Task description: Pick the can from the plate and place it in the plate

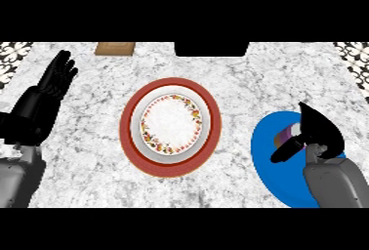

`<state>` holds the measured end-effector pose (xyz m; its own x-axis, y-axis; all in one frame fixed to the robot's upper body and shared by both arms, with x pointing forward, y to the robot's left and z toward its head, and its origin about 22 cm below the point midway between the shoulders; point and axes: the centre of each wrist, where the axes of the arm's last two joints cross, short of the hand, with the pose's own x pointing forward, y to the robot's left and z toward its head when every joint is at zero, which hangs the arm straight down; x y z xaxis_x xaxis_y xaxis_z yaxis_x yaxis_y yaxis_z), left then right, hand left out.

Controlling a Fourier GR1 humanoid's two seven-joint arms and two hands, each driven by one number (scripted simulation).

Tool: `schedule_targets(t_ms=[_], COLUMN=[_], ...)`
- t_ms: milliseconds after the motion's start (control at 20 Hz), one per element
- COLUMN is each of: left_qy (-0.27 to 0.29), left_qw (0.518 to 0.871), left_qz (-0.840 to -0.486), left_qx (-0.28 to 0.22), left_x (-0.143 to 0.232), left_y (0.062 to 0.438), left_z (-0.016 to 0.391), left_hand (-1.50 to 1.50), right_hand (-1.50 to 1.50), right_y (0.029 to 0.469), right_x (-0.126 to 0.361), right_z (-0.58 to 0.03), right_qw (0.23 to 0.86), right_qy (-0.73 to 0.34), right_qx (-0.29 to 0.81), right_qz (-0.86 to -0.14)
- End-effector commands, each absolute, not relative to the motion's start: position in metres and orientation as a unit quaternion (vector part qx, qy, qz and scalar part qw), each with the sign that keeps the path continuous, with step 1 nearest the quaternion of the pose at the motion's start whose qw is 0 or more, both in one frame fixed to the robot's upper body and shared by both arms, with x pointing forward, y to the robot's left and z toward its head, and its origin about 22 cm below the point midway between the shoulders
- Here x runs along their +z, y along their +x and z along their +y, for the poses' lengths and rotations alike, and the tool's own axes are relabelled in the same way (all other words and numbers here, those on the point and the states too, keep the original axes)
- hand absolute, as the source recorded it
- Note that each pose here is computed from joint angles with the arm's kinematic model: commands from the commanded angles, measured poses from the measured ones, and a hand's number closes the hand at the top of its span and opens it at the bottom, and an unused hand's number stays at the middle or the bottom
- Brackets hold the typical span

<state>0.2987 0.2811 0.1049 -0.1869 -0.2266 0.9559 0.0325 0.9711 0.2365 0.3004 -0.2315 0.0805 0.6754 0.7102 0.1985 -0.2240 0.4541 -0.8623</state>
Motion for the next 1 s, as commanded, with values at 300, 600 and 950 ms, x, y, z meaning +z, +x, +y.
schedule_targets(t_ms=[300,600,950], left_qy=[0.058,0.054,0.082], left_qw=[0.636,0.634,0.634], left_qz=[-0.762,-0.765,-0.764], left_qx=[-0.104,-0.1,-0.092], left_x=[0.108,0.091,0.101], left_y=[0.311,0.311,0.299], left_z=[0.292,0.272,0.285], left_hand=[0.0,0.0,0.0], right_hand=[-1.5,1.5,1.5], right_y=[0.304,0.311,0.232], right_x=[0.049,0.05,0.015], right_z=[-0.237,-0.244,-0.323], right_qw=[0.816,0.733,0.668], right_qy=[-0.459,-0.552,-0.477], right_qx=[0.306,0.288,0.452], right_qz=[-0.171,-0.274,-0.348])
